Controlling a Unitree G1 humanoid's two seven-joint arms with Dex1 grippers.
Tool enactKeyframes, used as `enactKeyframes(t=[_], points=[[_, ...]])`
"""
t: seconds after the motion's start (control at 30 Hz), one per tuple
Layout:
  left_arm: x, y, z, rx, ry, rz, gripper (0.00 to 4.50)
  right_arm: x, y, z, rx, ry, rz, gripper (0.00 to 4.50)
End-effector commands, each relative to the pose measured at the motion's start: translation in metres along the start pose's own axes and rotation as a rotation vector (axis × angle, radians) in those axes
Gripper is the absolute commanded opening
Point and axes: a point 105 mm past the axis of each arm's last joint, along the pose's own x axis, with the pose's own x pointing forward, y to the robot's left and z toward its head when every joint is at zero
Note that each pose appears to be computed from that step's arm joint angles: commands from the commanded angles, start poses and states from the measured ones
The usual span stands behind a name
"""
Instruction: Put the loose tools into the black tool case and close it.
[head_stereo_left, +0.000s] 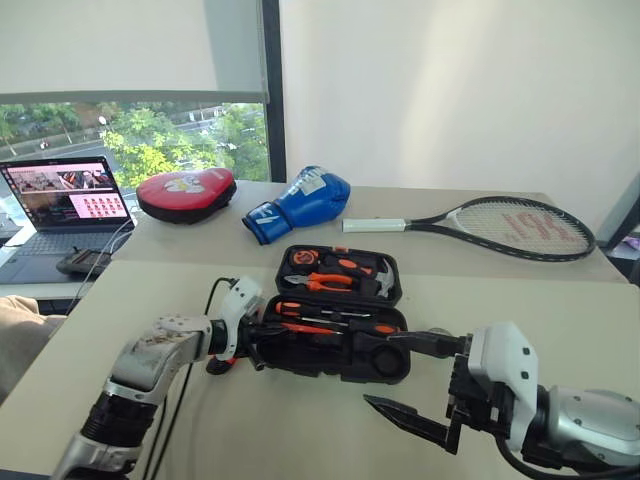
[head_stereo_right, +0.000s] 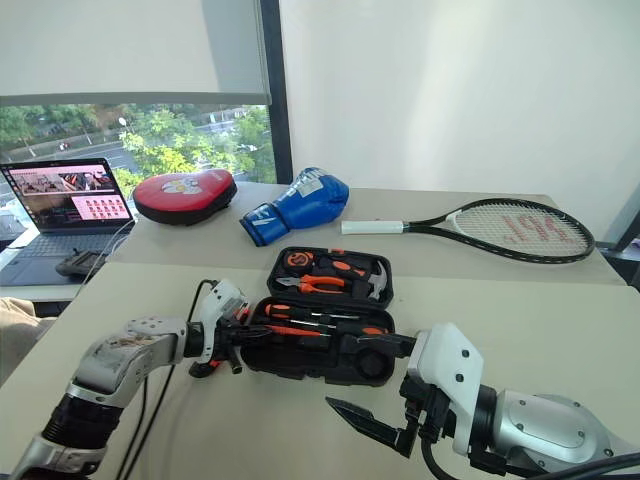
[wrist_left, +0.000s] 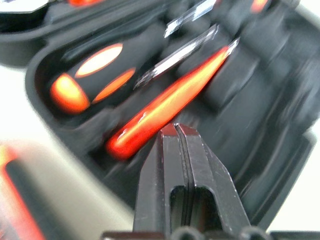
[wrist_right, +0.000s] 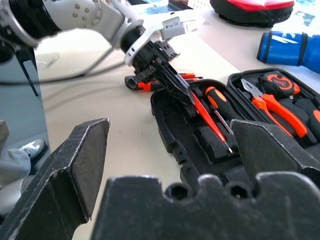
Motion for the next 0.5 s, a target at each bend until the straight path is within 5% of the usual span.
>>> enactKeyframes(t=[0.03, 0.2, 0.5], points=[[0.003, 0.011, 0.027, -0.011, -0.102, 0.083, 0.03, 0.001, 0.001, 0.005, -0.029, -0.018, 0.004, 4.5], [0.013, 0.025, 0.009, 0.045, 0.016, 0.197, 0.03, 0.002, 0.001, 0.006, -0.032, -0.021, 0.003, 4.5], [0.015, 0.003, -0.045, 0.368, 0.22, 0.035, 0.03, 0.001, 0.001, 0.006, -0.027, -0.018, 0.007, 4.5]])
